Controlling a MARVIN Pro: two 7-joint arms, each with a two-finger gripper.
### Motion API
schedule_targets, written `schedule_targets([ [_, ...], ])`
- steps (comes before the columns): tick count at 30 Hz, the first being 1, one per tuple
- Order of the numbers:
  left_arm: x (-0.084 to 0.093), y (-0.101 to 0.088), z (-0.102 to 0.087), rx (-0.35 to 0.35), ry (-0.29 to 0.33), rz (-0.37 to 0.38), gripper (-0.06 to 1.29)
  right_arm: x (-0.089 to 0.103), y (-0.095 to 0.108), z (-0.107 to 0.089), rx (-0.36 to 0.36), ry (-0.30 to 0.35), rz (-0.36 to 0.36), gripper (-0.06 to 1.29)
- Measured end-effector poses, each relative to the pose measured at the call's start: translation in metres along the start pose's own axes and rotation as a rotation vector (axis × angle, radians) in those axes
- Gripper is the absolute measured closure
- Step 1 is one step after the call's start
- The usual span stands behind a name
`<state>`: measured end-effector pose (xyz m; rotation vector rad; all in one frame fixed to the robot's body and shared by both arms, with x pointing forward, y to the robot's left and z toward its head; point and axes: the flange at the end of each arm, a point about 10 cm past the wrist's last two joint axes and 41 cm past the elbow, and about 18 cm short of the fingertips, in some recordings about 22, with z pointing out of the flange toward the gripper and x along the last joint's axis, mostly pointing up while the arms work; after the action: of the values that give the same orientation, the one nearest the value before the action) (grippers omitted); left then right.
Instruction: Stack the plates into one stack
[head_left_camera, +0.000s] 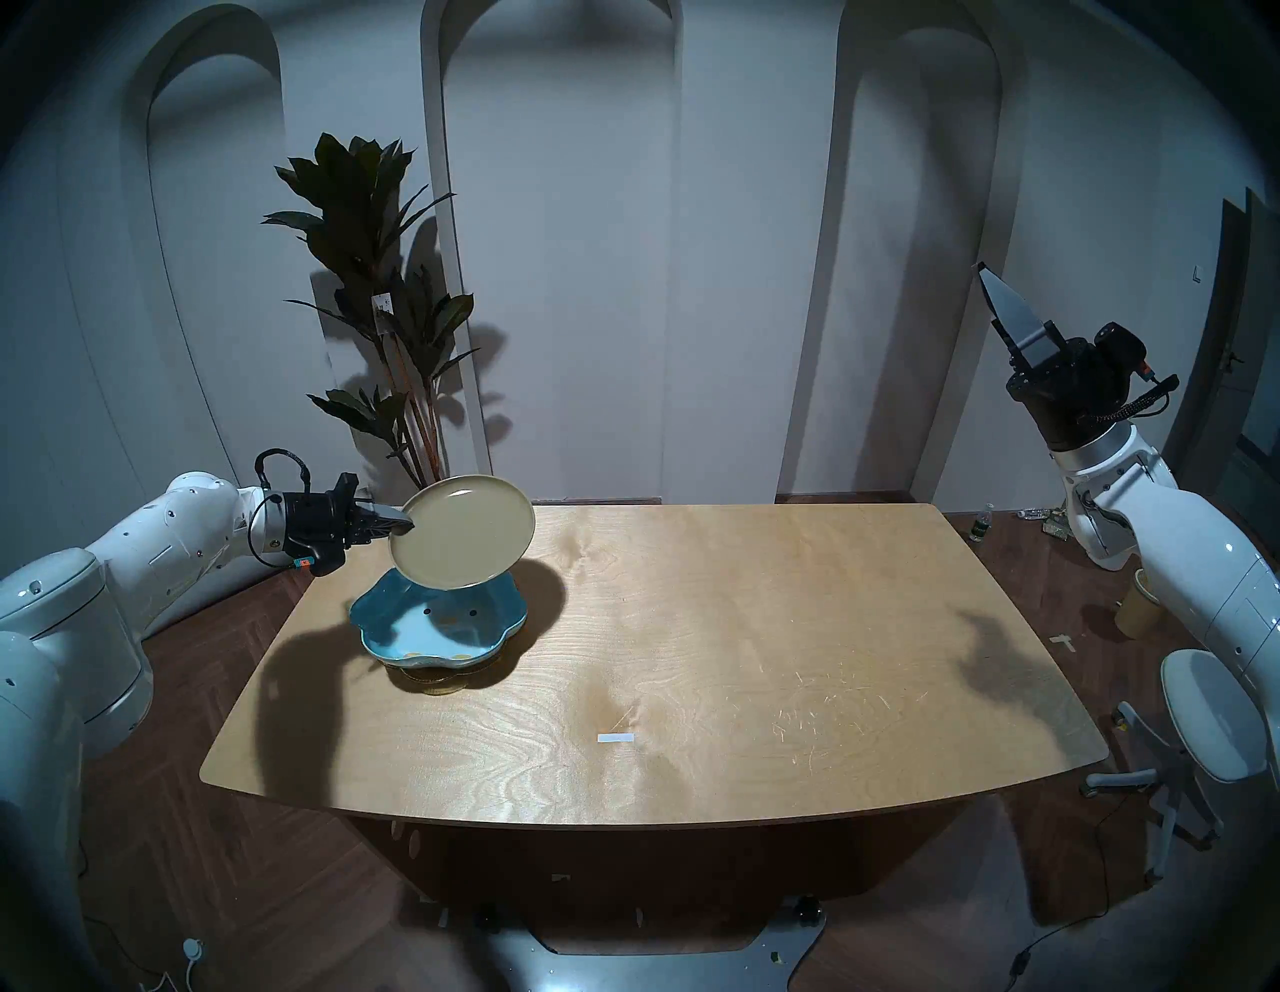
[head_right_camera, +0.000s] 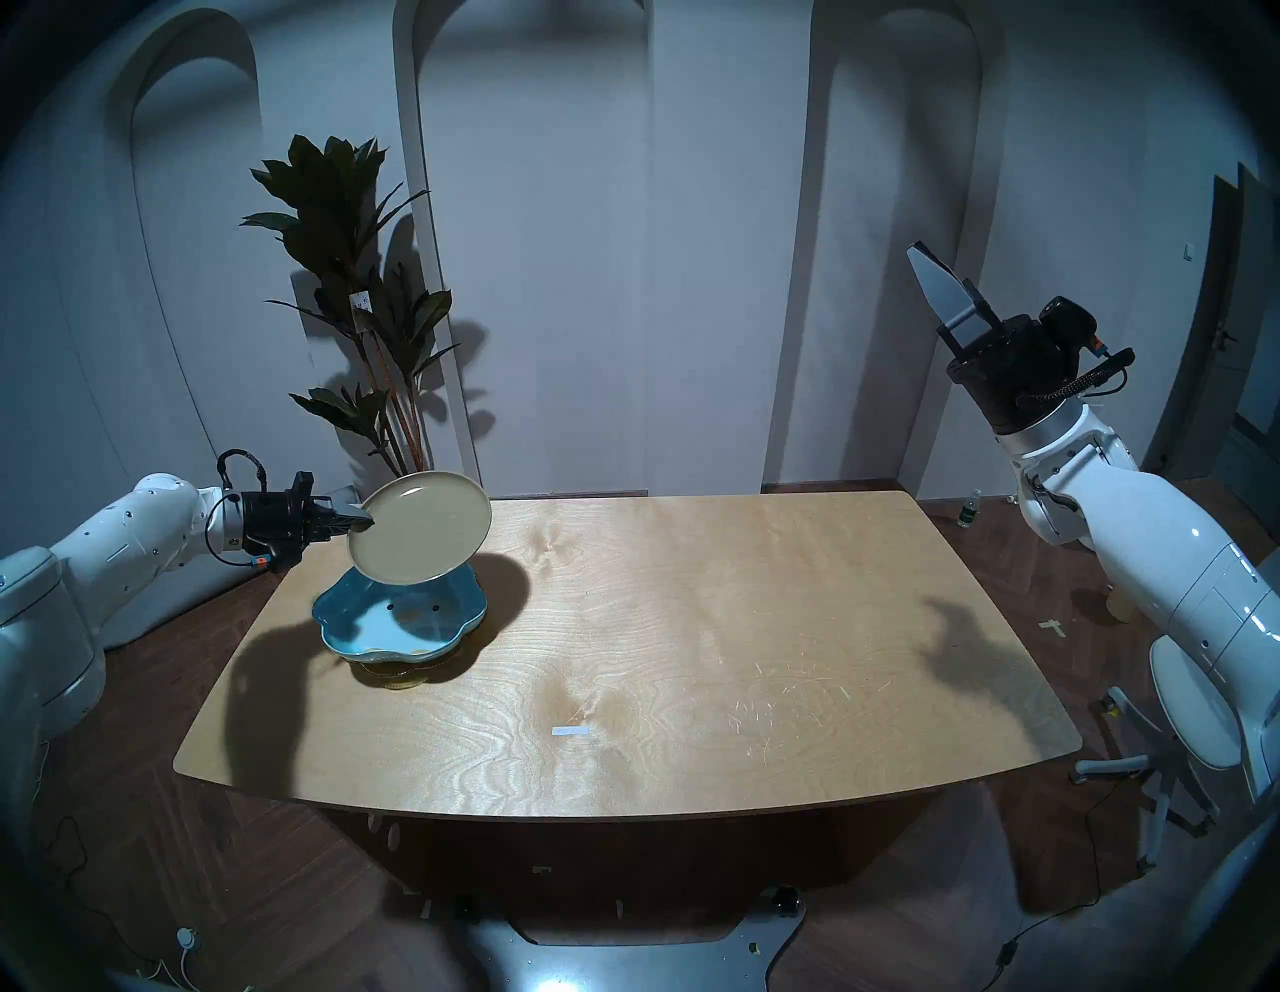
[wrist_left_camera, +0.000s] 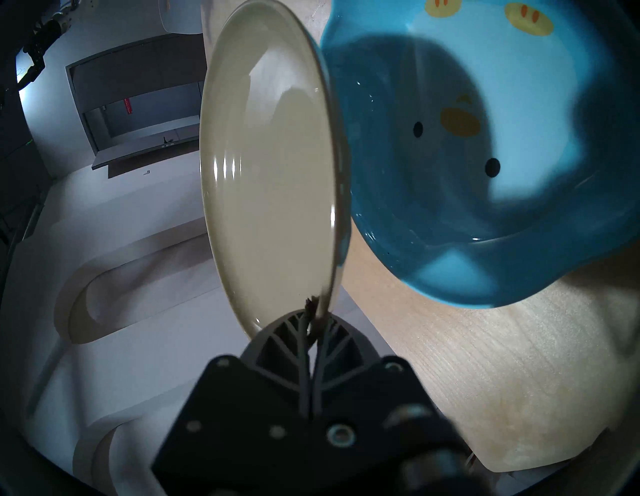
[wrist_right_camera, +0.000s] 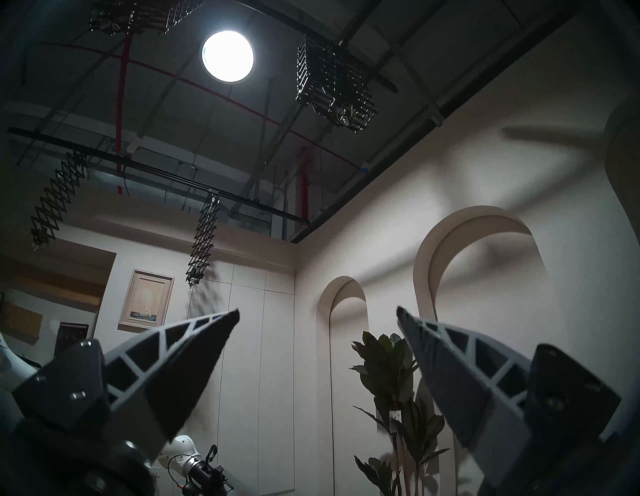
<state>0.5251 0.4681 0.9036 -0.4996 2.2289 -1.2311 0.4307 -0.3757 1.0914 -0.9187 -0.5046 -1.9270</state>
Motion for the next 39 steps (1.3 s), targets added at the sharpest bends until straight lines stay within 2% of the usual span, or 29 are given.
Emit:
schedule_targets([
  [20,0.007,0.013,0.01,-0.045,0.013,-0.022,1.26,0.015,0.002,0.017,0.008,-0.035,0.018,0.0],
  [31,0.0,0.015,-0.004,-0.07,-0.003,-0.011,1.26,0.02,0.003,0.028,0.004,-0.048,0.031,0.0],
  [39,-0.001,0.021,-0.018,-0.077,-0.007,-0.011,1.26,0.022,0.012,0.036,-0.01,-0.063,0.032,0.0],
])
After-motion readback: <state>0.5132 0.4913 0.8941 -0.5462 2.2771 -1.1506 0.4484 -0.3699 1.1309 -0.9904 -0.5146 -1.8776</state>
